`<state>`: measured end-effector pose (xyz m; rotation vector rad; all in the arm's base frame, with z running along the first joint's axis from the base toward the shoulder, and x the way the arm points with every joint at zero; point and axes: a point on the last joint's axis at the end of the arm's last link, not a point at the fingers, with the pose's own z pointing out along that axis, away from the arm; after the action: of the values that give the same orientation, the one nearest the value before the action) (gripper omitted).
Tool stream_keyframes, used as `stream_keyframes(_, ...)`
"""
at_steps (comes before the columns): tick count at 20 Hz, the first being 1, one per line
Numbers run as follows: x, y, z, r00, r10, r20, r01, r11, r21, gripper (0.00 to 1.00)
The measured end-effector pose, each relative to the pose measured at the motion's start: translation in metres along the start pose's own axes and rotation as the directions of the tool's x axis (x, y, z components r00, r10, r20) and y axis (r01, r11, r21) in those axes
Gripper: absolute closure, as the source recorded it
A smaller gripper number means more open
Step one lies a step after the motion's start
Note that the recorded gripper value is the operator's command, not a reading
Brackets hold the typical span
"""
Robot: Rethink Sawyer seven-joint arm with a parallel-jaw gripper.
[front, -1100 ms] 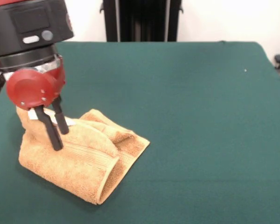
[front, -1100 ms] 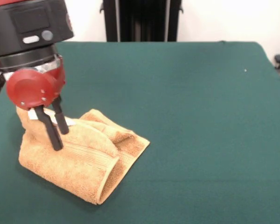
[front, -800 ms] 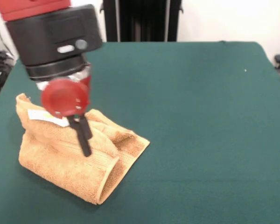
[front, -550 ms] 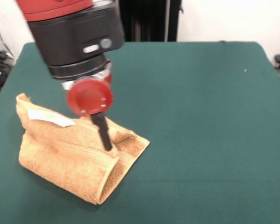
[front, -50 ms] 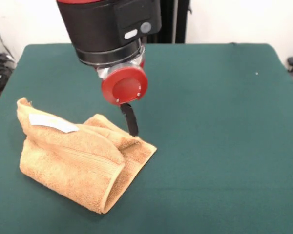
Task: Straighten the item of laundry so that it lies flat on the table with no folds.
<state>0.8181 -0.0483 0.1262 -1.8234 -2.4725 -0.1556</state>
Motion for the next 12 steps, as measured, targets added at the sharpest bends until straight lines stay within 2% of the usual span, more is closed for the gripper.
stream_keyframes(6,-0.013,0.009,-0.01,0.998,0.003,0.067,-0.003,1.0,-0.003,0.0)
stream_keyframes(12,-0.028,0.008,-0.001,0.994,0.013,0.108,-0.014,1.0,0.005,0.0)
